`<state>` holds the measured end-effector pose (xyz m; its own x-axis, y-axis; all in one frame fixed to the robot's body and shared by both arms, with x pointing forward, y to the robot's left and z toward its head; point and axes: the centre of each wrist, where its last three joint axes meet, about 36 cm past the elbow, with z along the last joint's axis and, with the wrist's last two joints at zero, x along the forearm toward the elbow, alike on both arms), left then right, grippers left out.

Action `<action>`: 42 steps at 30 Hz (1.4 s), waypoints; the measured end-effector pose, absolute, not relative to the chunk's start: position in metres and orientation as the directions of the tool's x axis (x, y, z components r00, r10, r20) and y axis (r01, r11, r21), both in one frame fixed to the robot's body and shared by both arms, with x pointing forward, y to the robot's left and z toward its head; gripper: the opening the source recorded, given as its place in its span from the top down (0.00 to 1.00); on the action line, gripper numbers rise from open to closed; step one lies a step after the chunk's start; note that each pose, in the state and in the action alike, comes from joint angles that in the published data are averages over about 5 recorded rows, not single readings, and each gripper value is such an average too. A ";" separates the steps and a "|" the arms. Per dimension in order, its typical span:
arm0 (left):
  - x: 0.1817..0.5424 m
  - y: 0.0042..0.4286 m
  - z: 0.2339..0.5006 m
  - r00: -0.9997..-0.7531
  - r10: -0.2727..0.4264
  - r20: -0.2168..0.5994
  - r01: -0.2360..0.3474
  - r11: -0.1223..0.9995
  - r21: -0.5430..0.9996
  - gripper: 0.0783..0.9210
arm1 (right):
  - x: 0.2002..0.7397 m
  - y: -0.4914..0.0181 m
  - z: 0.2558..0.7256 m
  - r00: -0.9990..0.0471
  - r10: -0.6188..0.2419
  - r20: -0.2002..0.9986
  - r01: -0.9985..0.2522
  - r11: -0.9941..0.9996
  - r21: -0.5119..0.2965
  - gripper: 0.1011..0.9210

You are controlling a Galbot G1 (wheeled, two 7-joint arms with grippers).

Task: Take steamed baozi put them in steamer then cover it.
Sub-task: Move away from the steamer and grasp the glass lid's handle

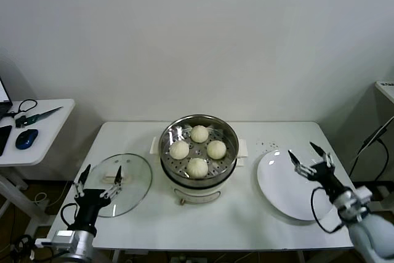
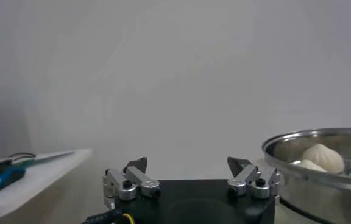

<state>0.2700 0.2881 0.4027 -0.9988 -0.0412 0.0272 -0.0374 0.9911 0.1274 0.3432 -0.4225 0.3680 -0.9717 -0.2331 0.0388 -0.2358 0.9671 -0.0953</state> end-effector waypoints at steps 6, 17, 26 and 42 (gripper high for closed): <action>0.268 0.287 0.397 -0.998 -0.056 0.006 -0.054 0.984 0.171 0.12 | 0.299 -0.405 0.338 -0.989 -0.128 -0.074 -0.127 0.992 -0.020 0.12; 0.265 0.292 0.385 -0.996 -0.091 -0.024 -0.094 0.934 0.346 0.12 | 0.259 -0.365 0.310 -0.973 0.057 -0.222 0.033 0.993 0.111 0.12; 0.263 0.308 0.361 -0.993 -0.091 -0.070 -0.112 0.635 0.764 0.12 | 0.248 -0.344 0.292 -0.963 0.133 -0.234 0.095 0.981 0.170 0.12; 0.284 0.312 0.272 -0.990 -0.134 -0.036 -0.048 0.087 0.995 0.12 | 0.232 -0.326 0.276 -0.960 0.179 -0.213 0.134 0.968 0.211 0.12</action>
<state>0.2838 0.3119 0.2725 -0.9903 -0.1338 -0.0363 -0.0482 0.0869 0.9951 0.2320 -0.3258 0.2756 -0.9605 0.1792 -0.2129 0.1339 0.9683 0.2108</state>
